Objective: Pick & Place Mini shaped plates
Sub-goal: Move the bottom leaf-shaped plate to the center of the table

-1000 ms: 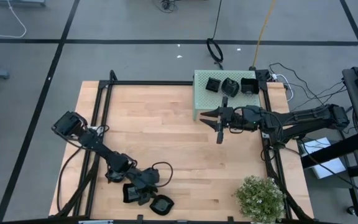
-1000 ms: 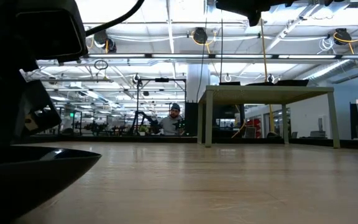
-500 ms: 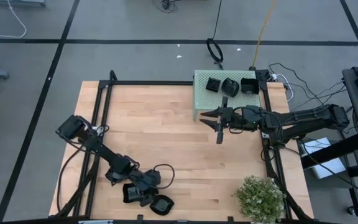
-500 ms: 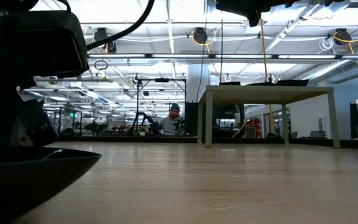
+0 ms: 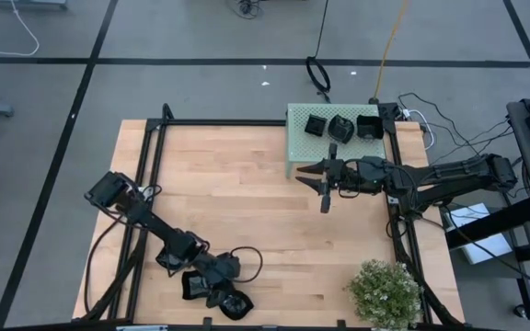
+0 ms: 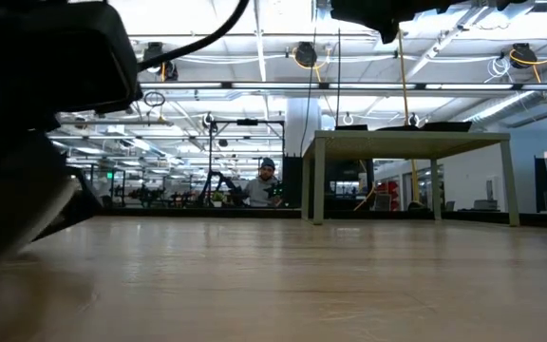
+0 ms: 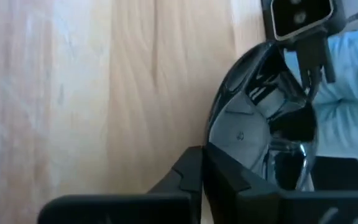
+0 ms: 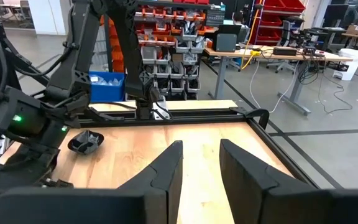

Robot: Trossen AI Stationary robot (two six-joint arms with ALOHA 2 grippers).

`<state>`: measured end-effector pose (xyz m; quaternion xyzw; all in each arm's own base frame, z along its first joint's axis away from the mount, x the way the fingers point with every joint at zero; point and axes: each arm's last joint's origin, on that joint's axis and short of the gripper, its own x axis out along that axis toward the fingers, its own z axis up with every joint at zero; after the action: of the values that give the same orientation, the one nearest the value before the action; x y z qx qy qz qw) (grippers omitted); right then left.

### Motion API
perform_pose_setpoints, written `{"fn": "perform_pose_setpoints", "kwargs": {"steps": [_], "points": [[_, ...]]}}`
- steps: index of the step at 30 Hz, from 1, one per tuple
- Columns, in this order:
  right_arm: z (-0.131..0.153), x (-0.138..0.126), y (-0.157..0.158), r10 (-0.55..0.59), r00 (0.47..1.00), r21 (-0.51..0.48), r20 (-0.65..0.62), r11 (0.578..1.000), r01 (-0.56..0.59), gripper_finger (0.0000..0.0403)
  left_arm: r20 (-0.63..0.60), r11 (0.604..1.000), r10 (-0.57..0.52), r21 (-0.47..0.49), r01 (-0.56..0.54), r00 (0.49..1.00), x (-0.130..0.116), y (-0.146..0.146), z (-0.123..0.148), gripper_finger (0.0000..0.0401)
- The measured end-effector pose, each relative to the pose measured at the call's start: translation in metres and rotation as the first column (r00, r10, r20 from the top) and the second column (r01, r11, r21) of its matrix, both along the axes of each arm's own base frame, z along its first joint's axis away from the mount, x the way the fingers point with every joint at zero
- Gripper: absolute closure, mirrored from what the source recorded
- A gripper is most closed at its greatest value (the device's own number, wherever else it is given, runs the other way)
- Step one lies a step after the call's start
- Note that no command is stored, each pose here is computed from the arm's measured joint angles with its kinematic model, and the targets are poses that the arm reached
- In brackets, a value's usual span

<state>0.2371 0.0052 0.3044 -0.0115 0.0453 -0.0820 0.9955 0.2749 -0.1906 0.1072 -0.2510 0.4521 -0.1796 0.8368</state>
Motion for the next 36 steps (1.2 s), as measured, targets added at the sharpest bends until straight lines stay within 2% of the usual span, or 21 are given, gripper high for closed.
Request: {"fn": "perform_pose_setpoints", "kwargs": {"steps": [6, 12, 15, 19, 22, 25, 29, 31, 34, 36], "points": [[0.0, 0.0, 0.0, 0.0, 1.0, 0.0, 0.004, 1.0, 0.0, 0.031, 0.058, 0.998, 0.059, -0.019, -0.058, 0.997, 0.016, 0.023, 0.01, 0.0393], [0.008, 0.0, 0.0, -0.005, 0.996, 0.034, 0.085, 0.999, 0.002, 0.031, 0.203, 0.983, 0.137, 0.089, -0.158, 0.969, 0.047, 0.077, 0.024, 0.0391], [0.014, 0.0, 0.0, -0.006, 0.989, 0.04, 0.15, 0.999, 0.0, 0.031, 0.259, 0.964, 0.194, 0.128, -0.232, 0.946, 0.076, 0.106, 0.03, 0.0396], [0.019, 0.0, 0.0, -0.007, 0.979, 0.037, 0.203, 0.999, -0.001, 0.031, 0.266, 0.949, 0.182, 0.205, -0.24, 0.947, 0.12, 0.136, 0.033, 0.0393], [0.021, 0.0, 0.0, -0.015, 0.976, 0.037, 0.217, 0.999, 0.008, 0.031, 0.222, 0.935, 0.161, 0.278, -0.221, 0.962, 0.152, 0.151, 0.036, 0.0397], [0.02, 0.0, -0.001, -0.031, 0.977, 0.032, 0.209, 0.999, 0.025, 0.031, 0.137, 0.92, 0.14, 0.349, -0.18, 0.981, 0.174, 0.164, 0.033, 0.0395], [0.019, 0.0, -0.001, -0.031, 0.981, 0.03, 0.194, 0.999, 0.025, 0.0309, 0.152, 0.903, 0.152, 0.38, -0.2, 0.977, 0.193, 0.181, 0.039, 0.0391], [0.017, 0.0, -0.001, -0.03, 0.983, 0.029, 0.181, 0.999, 0.025, 0.0309, 0.186, 0.877, 0.193, 0.407, -0.254, 0.963, 0.198, 0.19, 0.043, 0.0396], [0.017, 0.0, -0.001, -0.027, 0.985, 0.004, 0.17, 1.0, 0.027, 0.0309, 0.218, 0.814, 0.271, 0.468, -0.345, 0.937, 0.199, 0.203, 0.044, 0.0394], [0.017, 0.0, -0.001, -0.025, 0.986, -0.019, 0.163, 0.999, 0.029, 0.0309, 0.219, 0.794, 0.298, 0.484, -0.369, 0.929, 0.198, 0.211, 0.044, 0.0383]]}}
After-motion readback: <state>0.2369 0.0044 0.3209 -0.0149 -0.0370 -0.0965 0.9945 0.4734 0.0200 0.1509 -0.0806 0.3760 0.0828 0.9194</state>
